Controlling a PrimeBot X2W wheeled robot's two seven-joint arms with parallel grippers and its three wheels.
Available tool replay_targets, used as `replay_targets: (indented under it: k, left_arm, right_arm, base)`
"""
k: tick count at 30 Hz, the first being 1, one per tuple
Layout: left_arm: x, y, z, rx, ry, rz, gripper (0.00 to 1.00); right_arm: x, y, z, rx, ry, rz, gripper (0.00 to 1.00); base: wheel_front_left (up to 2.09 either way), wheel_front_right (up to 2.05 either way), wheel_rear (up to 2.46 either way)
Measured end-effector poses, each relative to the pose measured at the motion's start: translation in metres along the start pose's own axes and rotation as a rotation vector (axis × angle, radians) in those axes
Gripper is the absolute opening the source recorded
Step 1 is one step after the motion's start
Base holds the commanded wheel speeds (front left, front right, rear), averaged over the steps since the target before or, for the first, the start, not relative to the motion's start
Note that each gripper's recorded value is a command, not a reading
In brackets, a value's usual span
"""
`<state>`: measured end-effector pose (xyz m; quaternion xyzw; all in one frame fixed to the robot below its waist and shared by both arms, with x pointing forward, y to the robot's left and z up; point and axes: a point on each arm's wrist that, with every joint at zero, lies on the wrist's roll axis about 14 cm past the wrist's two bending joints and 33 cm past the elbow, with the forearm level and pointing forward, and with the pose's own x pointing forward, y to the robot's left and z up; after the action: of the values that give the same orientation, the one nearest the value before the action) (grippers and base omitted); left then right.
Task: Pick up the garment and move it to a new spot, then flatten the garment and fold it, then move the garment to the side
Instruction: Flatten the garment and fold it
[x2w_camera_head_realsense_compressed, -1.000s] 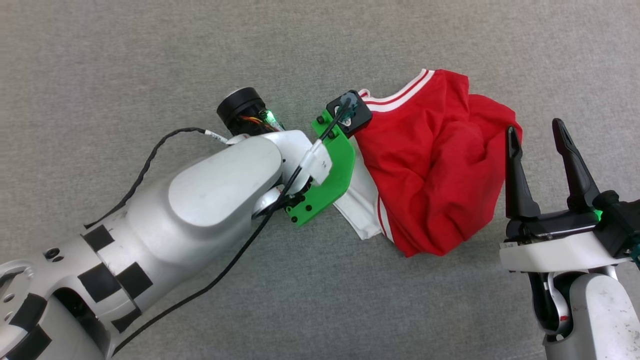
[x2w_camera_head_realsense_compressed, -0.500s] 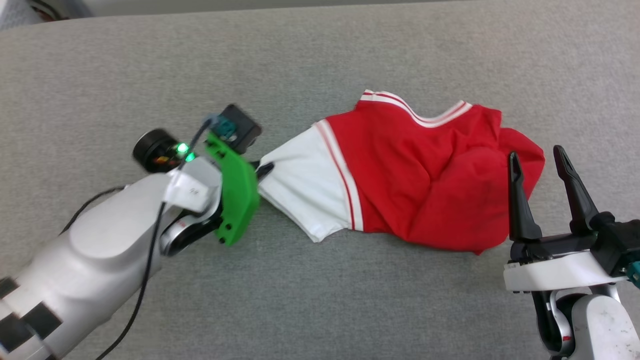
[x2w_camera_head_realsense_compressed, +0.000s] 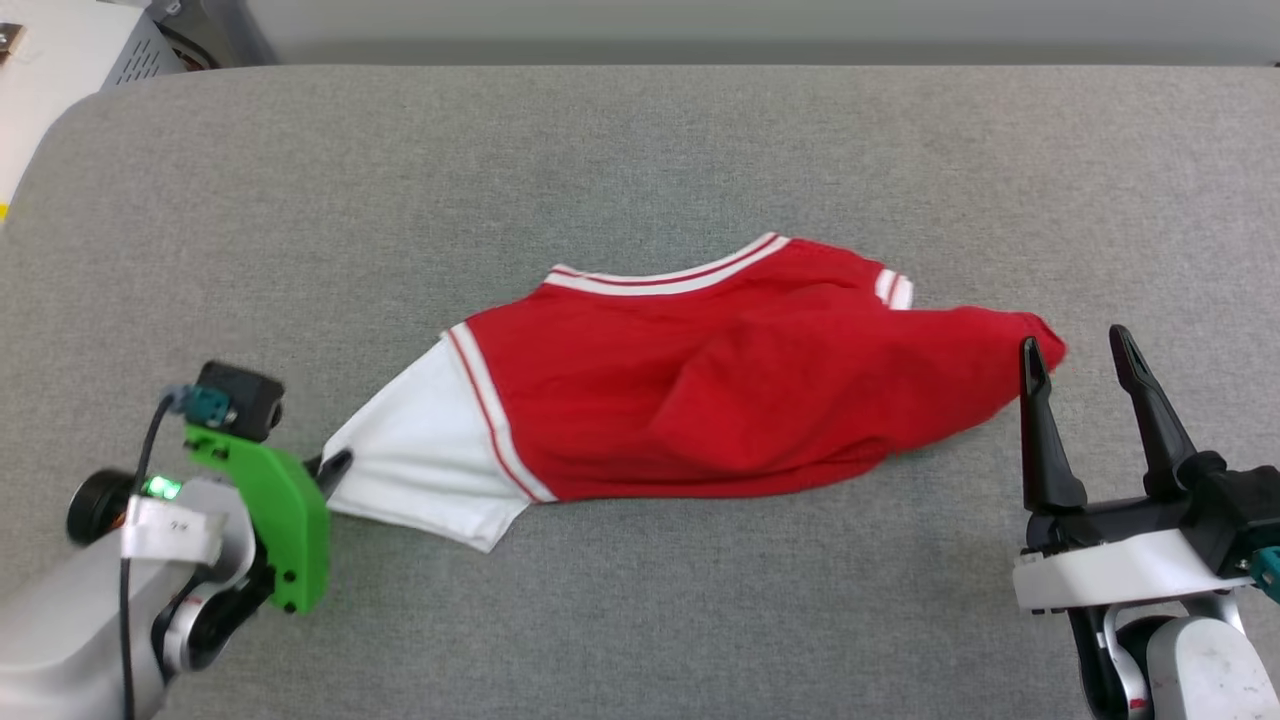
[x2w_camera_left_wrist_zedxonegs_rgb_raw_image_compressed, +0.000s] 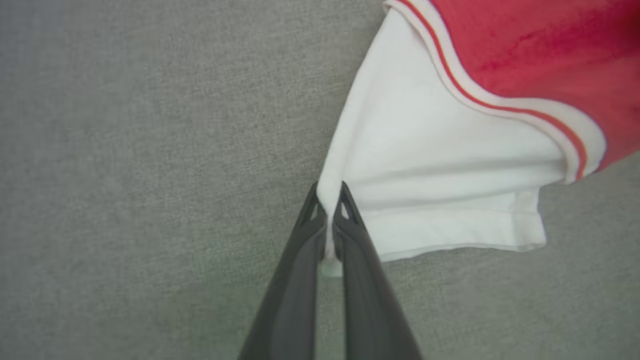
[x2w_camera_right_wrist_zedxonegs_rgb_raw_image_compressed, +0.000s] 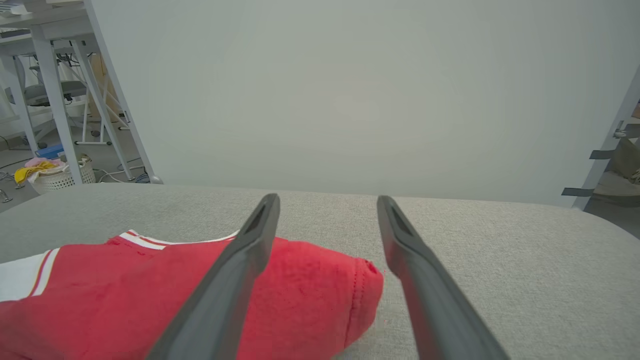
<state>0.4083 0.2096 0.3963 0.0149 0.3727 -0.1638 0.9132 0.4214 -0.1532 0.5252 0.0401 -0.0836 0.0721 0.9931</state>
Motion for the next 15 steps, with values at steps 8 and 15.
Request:
replay_targets:
  k: [8,15]
  left_arm:
    - [-0.011,0.018,-0.04,-0.075,0.035,0.093,1.0]
    - [-0.018,0.022,0.017,-0.072,-0.309,0.189,1.0]
  right_arm:
    - [-0.005,0.0,0.001,-0.008,0.003,-0.002,1.0]
    - [-0.003,-0.003,0.017,-0.055,-0.038,-0.004,1.0]
  base:
    - [0.0,0.0,0.0]
    - [0.0,0.0,0.0]
